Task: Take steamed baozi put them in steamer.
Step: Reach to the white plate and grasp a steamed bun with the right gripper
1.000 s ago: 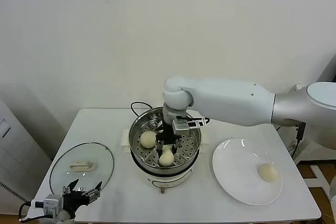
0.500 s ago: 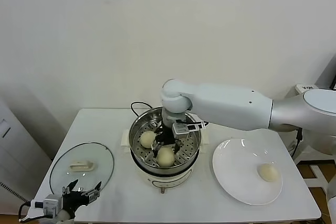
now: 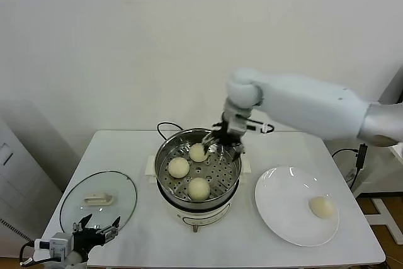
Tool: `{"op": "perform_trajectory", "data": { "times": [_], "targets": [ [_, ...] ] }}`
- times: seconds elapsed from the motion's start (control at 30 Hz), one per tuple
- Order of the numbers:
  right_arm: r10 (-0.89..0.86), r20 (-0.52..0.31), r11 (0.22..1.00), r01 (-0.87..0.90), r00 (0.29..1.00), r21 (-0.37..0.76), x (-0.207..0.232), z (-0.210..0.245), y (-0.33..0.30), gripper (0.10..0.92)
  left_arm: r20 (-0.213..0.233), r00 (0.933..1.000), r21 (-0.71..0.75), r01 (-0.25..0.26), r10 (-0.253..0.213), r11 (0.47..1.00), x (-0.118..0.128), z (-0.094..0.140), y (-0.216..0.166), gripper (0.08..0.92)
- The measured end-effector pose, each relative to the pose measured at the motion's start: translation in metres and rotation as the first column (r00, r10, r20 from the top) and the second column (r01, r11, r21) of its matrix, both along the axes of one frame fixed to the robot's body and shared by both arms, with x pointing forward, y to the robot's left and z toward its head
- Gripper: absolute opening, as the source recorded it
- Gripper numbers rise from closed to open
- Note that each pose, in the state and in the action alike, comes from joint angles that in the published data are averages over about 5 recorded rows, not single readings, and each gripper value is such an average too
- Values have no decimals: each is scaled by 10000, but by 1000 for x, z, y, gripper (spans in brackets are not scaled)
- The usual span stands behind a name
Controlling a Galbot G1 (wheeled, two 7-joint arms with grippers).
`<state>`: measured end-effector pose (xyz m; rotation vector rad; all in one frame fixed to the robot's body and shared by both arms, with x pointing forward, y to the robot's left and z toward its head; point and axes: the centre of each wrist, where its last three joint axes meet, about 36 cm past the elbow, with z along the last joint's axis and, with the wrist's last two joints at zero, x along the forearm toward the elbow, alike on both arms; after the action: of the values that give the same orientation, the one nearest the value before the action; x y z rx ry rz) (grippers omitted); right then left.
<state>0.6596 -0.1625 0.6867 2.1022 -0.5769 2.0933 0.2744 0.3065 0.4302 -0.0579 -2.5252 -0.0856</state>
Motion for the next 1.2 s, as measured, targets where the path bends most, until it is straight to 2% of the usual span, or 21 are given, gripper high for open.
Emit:
{"op": "perform_trajectory", "data": {
  "times": [0.17, 0.5, 0.83, 1.2],
  "targets": [
    [-2392, -281, 9709, 2388, 9706, -174, 12, 5, -68, 823, 20, 10000, -2, -2, 2, 10000, 0, 1, 0, 823],
    [-5618, -938, 8273, 5577, 8219, -677, 0, -25, -198, 823, 28, 10000, -36, -4, 4, 10000, -1, 2, -1, 823],
    [-7061, -1073, 7081, 6987, 6999, -1022, -33, -70, -280, 823, 38, 10000, -106, 31, -31, 9999, -1, 2, -3, 823],
    [-7778, -1192, 6276, 7727, 6171, -949, -53, -124, -308, 823, 17, 10000, -104, 37, -37, 9999, -1, 2, -3, 823]
  ]
}}
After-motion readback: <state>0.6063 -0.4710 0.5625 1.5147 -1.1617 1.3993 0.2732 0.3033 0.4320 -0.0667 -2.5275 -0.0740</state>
